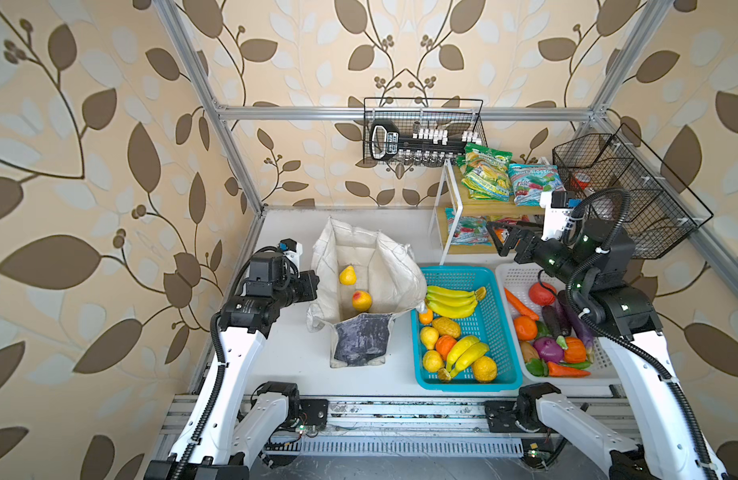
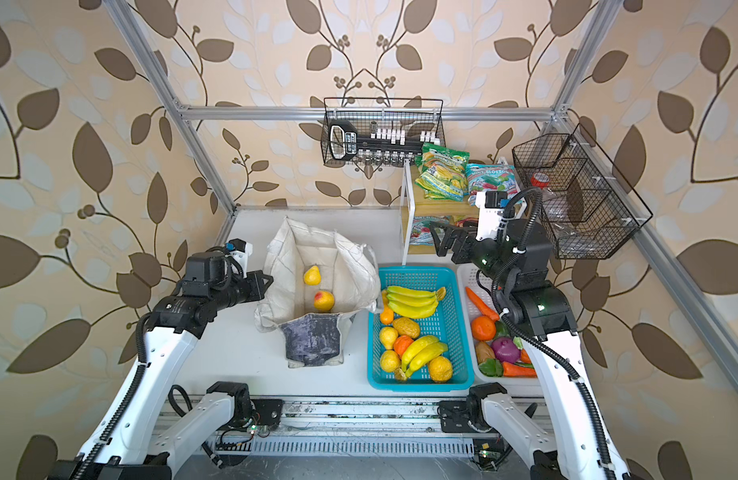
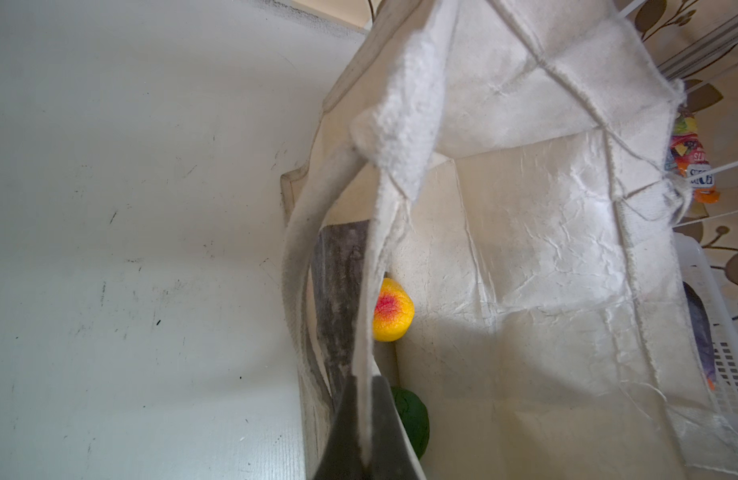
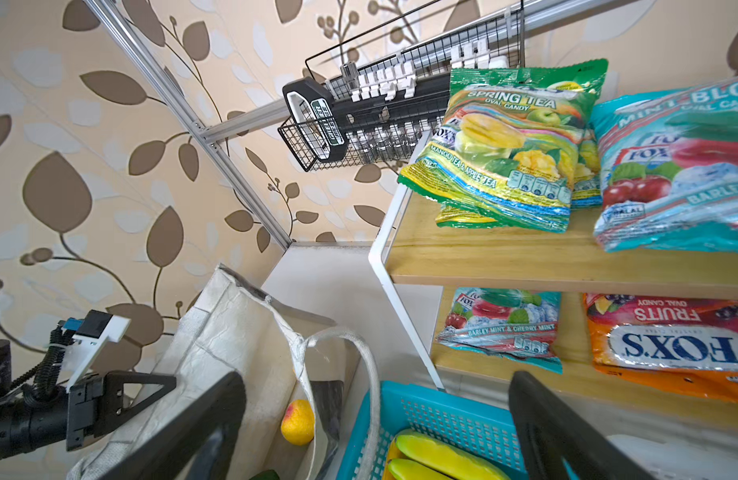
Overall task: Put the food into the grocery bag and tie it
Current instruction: 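Raise the right gripper out of the bag and swing it past the teal basket, then lower the right gripper over the bunch of yellow bananas in the teal basket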
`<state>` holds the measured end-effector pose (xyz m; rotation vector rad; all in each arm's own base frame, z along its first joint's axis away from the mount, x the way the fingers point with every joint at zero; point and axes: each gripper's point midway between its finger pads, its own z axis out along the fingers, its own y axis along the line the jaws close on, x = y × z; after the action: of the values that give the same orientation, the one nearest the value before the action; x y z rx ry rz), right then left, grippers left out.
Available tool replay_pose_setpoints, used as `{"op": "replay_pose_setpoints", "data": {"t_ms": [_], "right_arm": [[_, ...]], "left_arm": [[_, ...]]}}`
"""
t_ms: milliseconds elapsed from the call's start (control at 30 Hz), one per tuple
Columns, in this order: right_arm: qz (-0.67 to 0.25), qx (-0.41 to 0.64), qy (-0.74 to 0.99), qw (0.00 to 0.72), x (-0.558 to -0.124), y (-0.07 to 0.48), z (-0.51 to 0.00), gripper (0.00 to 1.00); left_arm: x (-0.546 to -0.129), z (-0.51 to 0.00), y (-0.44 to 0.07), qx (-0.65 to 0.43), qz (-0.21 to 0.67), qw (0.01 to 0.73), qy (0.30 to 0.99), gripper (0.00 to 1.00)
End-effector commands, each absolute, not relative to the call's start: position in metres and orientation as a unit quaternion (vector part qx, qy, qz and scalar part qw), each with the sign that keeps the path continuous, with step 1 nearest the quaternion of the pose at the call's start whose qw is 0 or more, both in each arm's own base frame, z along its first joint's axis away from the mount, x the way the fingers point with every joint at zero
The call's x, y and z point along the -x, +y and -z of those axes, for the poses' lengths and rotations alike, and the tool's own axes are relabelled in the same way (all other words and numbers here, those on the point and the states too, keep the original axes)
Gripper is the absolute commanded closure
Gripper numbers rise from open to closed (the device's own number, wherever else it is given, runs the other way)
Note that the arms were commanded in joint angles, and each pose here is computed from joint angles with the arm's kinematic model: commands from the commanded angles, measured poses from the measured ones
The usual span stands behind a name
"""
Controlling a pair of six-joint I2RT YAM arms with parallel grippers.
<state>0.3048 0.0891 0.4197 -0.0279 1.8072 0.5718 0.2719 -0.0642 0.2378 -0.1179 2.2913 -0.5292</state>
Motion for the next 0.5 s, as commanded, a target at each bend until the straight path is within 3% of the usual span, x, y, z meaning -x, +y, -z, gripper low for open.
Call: {"op": "replay_pose_setpoints", "data": {"t_ms": [0,467], "right_arm": [[-0.251,0.009,0.746,0.616,-0.305,0.087,-0.453,0.0],[-0.188,-0.017,0.744,0.64,-0.343,0.068,-0.481,0.0]], "left_arm": [[-0.269,-0.25,-0.07,0.025,0.216,0.4,0.89,1.0],[-0.268,-0.252,-0.07,0.024,0.216,0.405,0.888,1.0]]}}
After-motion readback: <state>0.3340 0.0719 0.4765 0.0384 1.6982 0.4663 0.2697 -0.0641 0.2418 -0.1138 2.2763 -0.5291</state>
